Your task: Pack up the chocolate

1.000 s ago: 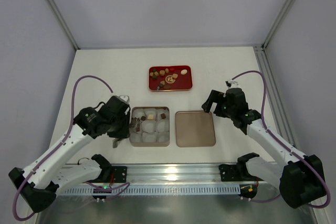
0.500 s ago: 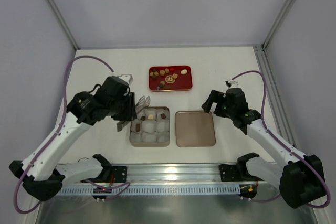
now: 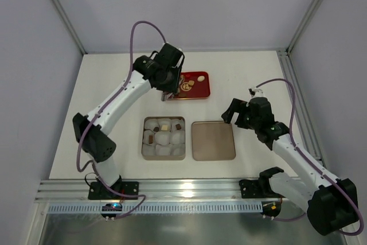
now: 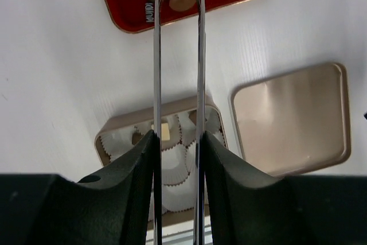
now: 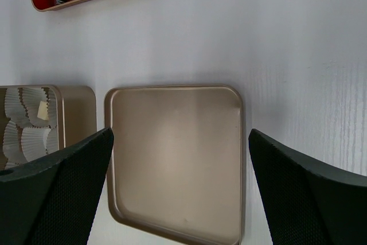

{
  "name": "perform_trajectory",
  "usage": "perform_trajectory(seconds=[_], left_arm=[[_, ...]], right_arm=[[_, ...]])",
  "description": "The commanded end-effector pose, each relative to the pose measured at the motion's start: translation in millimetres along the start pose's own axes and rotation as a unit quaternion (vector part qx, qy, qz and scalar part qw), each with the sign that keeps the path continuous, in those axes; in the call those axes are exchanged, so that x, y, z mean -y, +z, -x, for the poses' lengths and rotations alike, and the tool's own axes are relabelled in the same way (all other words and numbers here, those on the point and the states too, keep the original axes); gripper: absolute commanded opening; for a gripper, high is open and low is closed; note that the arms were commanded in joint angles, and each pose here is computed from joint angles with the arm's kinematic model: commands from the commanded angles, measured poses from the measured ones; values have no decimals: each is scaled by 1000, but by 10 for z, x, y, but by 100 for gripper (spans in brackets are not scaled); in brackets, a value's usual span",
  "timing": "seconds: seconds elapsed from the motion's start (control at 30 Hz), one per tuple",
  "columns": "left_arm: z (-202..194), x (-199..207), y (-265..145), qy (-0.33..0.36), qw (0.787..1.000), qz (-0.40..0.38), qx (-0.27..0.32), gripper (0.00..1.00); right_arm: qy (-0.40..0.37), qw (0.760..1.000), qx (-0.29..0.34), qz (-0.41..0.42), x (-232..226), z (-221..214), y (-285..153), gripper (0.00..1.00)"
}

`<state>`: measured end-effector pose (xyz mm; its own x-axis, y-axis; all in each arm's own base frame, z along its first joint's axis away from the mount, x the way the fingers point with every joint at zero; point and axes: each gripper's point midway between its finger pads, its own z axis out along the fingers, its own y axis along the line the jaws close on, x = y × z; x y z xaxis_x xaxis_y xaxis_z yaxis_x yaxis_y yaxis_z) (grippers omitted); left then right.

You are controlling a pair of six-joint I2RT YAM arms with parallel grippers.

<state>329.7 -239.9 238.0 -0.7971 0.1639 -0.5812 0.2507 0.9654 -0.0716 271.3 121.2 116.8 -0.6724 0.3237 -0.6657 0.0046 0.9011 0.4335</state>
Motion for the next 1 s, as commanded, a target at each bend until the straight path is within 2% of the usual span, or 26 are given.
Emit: perform_trajectory(seconds=[0.0, 0.13, 0.37, 0.5, 0.97], left_arm=[[329, 54, 54, 18, 999, -12, 38, 37], [468, 186, 284, 29, 998, -27, 42, 37], [455, 346, 848, 37, 999, -32, 8, 38], [428, 365, 1025, 34, 999, -25, 0, 38], [379, 336, 1284, 37, 999, -7, -11, 41]], right_arm=[[-7, 1000, 25, 11, -74, 136, -99, 100], [-8, 1000, 25, 9, -56, 123, -123, 100], [-13, 1000, 23, 5, -41, 111, -159, 100], [-16, 1000, 27, 3, -35, 129, -192, 100], [-21, 999, 25, -3, 2, 102, -200, 100]])
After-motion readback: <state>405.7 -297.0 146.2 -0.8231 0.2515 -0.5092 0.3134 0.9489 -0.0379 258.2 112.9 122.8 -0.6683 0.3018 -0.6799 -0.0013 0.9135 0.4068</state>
